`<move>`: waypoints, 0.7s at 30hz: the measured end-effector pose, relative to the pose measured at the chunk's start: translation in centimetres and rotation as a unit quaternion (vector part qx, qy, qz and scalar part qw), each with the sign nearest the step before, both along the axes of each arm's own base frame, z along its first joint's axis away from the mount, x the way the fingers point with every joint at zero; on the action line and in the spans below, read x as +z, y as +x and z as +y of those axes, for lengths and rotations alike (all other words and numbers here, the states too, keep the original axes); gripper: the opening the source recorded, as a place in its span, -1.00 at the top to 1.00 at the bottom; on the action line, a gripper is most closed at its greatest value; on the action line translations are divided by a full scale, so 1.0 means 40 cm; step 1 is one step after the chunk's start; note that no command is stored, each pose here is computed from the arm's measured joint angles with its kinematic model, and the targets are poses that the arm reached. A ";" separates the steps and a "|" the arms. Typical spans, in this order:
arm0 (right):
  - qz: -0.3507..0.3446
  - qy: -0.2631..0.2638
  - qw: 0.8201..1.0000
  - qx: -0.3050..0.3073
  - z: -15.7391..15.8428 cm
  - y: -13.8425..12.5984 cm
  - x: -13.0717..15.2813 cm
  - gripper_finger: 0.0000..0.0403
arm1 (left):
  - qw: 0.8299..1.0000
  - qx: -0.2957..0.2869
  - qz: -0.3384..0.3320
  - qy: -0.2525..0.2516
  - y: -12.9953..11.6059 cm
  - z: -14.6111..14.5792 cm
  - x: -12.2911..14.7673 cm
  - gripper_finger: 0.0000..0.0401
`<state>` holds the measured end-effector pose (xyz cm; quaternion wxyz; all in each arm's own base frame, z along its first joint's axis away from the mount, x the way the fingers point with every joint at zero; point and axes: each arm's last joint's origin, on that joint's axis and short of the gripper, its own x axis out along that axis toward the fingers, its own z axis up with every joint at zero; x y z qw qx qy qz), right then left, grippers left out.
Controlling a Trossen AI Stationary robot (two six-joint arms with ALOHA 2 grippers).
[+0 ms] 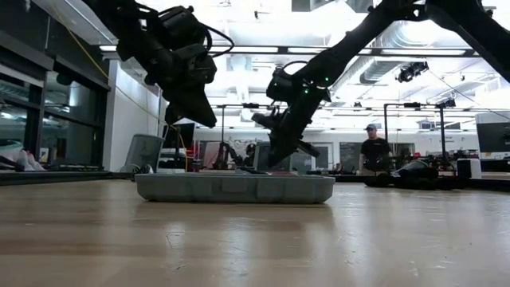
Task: Prefit tool cases
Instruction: Remove the orange hex key set from the gray prefit tool case
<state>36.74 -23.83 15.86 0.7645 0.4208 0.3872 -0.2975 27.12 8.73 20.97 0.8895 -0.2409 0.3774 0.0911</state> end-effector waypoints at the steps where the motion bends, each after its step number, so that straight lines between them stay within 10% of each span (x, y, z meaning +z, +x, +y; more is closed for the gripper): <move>1: 0.001 0.005 1.000 -0.001 -0.002 0.001 -0.009 1.00 | 1.000 -0.002 0.000 0.002 0.000 0.000 0.000 0.77; 21: 0.035 -0.006 0.999 0.014 0.044 0.007 0.008 1.00 | 0.999 0.006 0.007 0.036 -0.001 0.006 0.000 0.77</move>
